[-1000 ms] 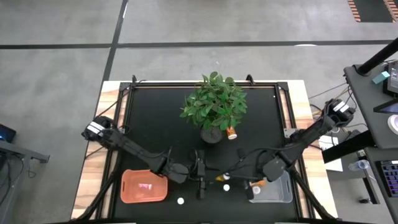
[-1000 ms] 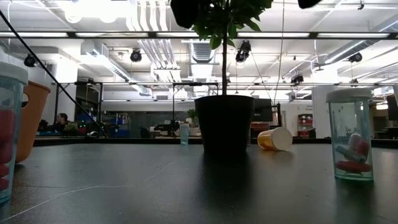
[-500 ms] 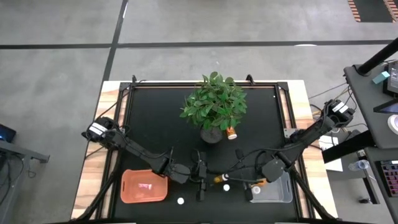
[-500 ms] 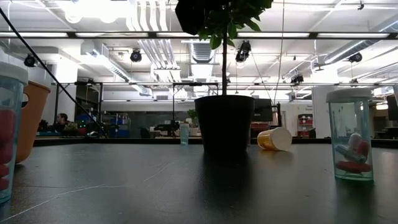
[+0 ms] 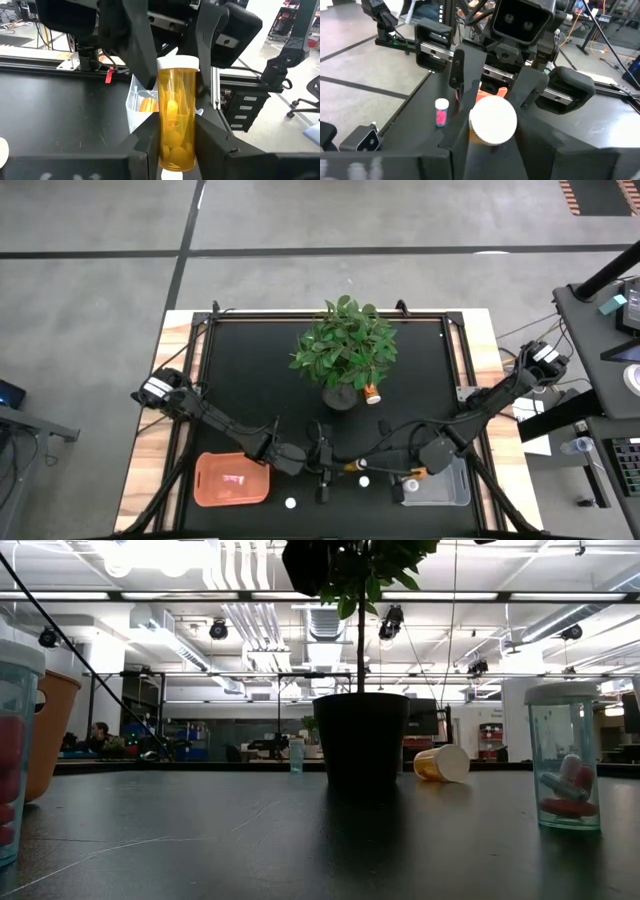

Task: Pick and place medicine bottles into bin by pill shape (circle, oval)
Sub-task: Put the orange tablet bottle into the orange bin

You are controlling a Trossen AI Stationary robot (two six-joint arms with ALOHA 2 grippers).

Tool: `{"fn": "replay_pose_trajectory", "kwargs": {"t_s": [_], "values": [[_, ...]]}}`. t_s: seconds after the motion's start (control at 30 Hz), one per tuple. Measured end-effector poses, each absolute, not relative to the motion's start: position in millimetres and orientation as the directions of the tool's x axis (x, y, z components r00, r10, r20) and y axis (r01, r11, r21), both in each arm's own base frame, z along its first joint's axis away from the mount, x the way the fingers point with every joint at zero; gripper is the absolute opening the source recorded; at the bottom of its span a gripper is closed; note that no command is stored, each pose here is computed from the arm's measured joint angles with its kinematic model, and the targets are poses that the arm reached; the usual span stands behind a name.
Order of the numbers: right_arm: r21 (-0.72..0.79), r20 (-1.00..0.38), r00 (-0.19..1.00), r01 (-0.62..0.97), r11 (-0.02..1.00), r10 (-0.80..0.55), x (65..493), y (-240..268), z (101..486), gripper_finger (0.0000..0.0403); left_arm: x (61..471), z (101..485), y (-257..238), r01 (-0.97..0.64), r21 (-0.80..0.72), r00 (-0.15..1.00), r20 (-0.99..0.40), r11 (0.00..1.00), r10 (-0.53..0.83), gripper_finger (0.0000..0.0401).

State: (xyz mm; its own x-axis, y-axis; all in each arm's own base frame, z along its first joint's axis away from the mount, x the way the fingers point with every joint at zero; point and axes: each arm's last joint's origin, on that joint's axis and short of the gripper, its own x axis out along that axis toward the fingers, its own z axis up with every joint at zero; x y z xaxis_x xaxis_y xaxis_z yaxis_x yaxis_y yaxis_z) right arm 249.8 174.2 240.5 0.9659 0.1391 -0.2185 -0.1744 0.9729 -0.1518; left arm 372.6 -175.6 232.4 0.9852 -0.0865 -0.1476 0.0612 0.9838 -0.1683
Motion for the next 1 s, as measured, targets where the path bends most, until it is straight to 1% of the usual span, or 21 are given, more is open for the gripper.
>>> {"fn": "replay_pose_trajectory", "kwargs": {"t_s": [0.17, 0.27, 0.33, 0.47, 0.67, 0.8, 0.9, 1.0], "values": [[-0.140, -0.211, 0.967, -0.172, 0.975, 0.140, 248, 173, 244, 0.0184, 371, 234, -176, 0.065, -0.168, 0.985, -0.148, 0.984, -0.090, 0.0084], [-0.132, -0.200, 0.969, -0.171, 0.976, 0.143, 246, 172, 249, 0.0205, 365, 239, -179, 0.071, -0.164, 0.978, -0.180, 0.984, -0.101, 0.0084], [-0.130, -0.196, 0.969, -0.174, 0.976, 0.147, 243, 171, 252, 0.0215, 356, 243, -182, 0.071, -0.182, 0.966, -0.231, 0.981, -0.112, 0.0084], [-0.126, -0.195, 0.970, -0.174, 0.977, 0.148, 237, 167, 260, 0.0231, 329, 253, -185, 0.034, -0.225, 0.908, -0.401, 0.974, -0.124, 0.0084], [-0.124, -0.196, 0.970, -0.173, 0.977, 0.147, 235, 165, 263, 0.0241, 269, 268, -183, -0.071, -0.249, 0.749, -0.653, 0.966, -0.113, 0.0084], [-0.119, -0.201, 0.969, -0.172, 0.978, 0.146, 235, 165, 262, 0.0242, 229, 276, -181, -0.116, -0.233, 0.618, -0.778, 0.966, -0.113, 0.0084], [-0.116, -0.203, 0.968, -0.172, 0.978, 0.146, 235, 165, 262, 0.0242, 202, 274, -181, -0.130, -0.177, 0.489, -0.867, 0.976, -0.093, 0.0084], [-0.112, -0.205, 0.968, -0.171, 0.979, 0.146, 235, 165, 262, 0.0242, 181, 269, -183, -0.087, -0.073, 0.376, -0.926, 0.994, -0.035, 0.0084]]}}
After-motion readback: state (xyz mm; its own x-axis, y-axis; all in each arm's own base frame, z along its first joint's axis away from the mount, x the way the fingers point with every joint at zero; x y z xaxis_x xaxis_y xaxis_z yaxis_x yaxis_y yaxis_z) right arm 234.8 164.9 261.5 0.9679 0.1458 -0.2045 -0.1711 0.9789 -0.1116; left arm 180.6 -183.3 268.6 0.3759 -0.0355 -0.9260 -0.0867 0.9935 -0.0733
